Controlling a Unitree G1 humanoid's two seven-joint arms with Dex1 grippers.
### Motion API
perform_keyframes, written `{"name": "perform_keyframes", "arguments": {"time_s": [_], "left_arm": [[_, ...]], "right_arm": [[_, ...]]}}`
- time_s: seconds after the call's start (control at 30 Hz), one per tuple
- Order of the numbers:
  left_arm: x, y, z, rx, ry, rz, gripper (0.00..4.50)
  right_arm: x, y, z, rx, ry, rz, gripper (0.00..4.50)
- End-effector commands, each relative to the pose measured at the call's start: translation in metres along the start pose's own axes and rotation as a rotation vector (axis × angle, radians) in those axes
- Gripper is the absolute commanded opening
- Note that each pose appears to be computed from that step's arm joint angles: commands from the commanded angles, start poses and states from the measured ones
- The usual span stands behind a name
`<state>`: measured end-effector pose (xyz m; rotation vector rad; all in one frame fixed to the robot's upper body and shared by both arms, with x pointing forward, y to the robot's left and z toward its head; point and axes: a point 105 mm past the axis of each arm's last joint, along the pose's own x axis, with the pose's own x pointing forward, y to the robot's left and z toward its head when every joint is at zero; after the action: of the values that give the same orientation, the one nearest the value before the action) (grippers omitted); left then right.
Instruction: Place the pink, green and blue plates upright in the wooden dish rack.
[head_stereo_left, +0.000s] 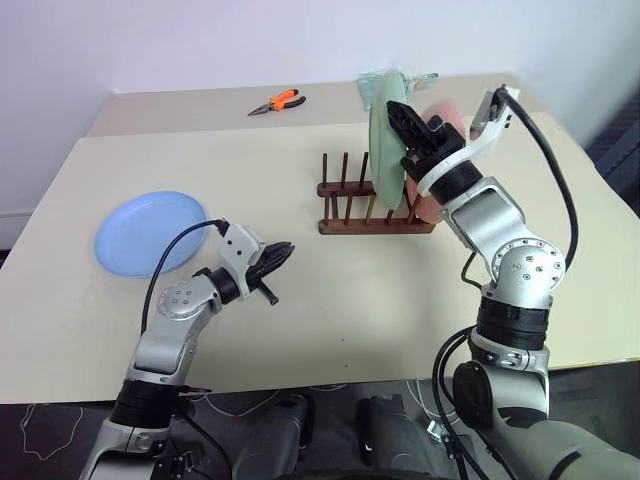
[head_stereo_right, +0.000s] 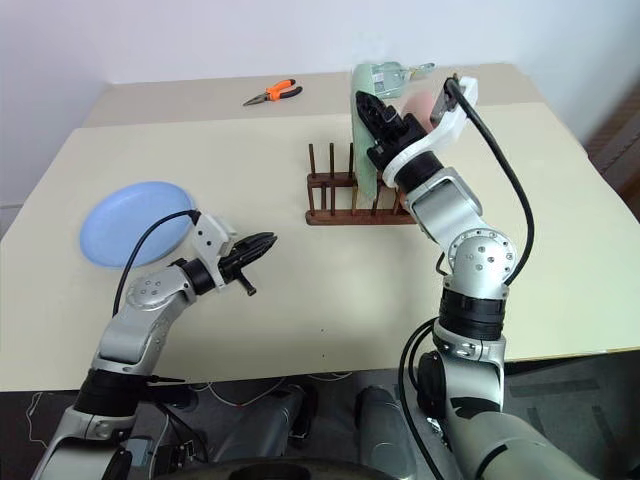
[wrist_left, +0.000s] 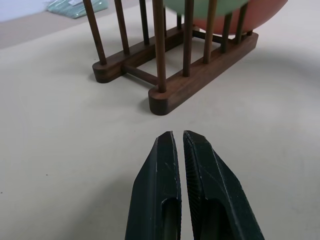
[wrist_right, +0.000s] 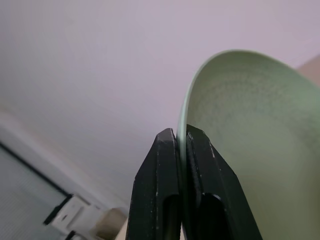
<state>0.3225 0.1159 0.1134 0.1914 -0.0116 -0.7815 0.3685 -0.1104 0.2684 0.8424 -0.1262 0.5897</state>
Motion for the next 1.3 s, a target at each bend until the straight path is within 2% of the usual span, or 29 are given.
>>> {"name": "perform_keyframes", "arguments": {"time_s": [0.03,0.07,0.1,0.2,0.23,0.3,0.5,0.57,0.63,0.8,0.93,1.0,1.03,1.07,1.1,1.2,1.3], "left_arm": [[-0.001,-0.002,0.011,0.028,-0.033,-0.003,0.29],[0.0,-0.002,0.011,0.026,-0.033,-0.005,0.29],[0.0,-0.002,0.01,0.014,-0.033,-0.009,0.29],[0.0,-0.003,0.01,-0.017,-0.033,-0.014,0.29],[0.0,-0.003,0.011,-0.024,-0.035,-0.017,0.77],[0.0,-0.002,0.011,-0.03,-0.035,-0.021,1.53],[-0.003,0.009,0.013,-0.029,-0.039,0.052,4.48],[-0.006,0.019,0.017,-0.051,-0.056,0.102,4.48],[-0.009,0.023,0.019,-0.065,-0.067,0.122,4.48],[-0.011,0.024,0.019,-0.054,-0.057,0.129,4.48],[-0.013,0.031,0.018,-0.048,-0.045,0.17,4.48],[-0.016,0.039,0.019,-0.053,-0.053,0.215,4.5],[-0.02,0.051,0.018,-0.075,-0.053,0.284,4.5],[-0.026,0.064,0.018,-0.083,-0.05,0.361,4.5],[-0.034,0.079,0.017,-0.092,-0.05,0.457,4.5],[-0.063,0.121,0.015,-0.077,-0.015,0.743,4.5],[-0.12,0.163,0.013,-0.112,0.026,1.162,4.5]], "right_arm": [[0.006,0.012,0.009,-0.016,-0.033,0.036,0.04],[0.007,0.012,0.01,-0.03,-0.036,0.033,0.65],[0.008,0.012,0.011,-0.059,-0.037,0.032,0.98],[0.011,0.016,0.013,-0.225,-0.02,0.046,2.36],[0.013,0.02,0.013,-0.296,-0.012,0.06,2.86],[0.015,0.024,0.013,-0.427,0.001,0.084,2.9],[0.019,0.029,0.025,-0.758,-0.011,0.116,2.9],[0.02,0.029,0.033,-0.831,-0.026,0.11,2.9],[0.021,0.025,0.036,-0.805,-0.008,0.106,2.9],[0.018,0.02,0.027,-0.856,0.056,0.146,2.9],[0.019,0.024,0.033,-0.968,0.009,0.155,2.9],[0.02,0.037,0.035,-1.042,-0.018,0.214,3.46],[0.019,0.047,0.031,-1.106,-0.011,0.275,3.73],[0.018,0.057,0.024,-1.165,0.003,0.335,4.23],[0.016,0.065,0.013,-1.232,0.036,0.404,4.44],[0.009,0.072,-0.026,-1.42,0.152,0.568,4.44],[0.005,0.07,-0.056,-1.485,0.209,0.651,4.44]]}}
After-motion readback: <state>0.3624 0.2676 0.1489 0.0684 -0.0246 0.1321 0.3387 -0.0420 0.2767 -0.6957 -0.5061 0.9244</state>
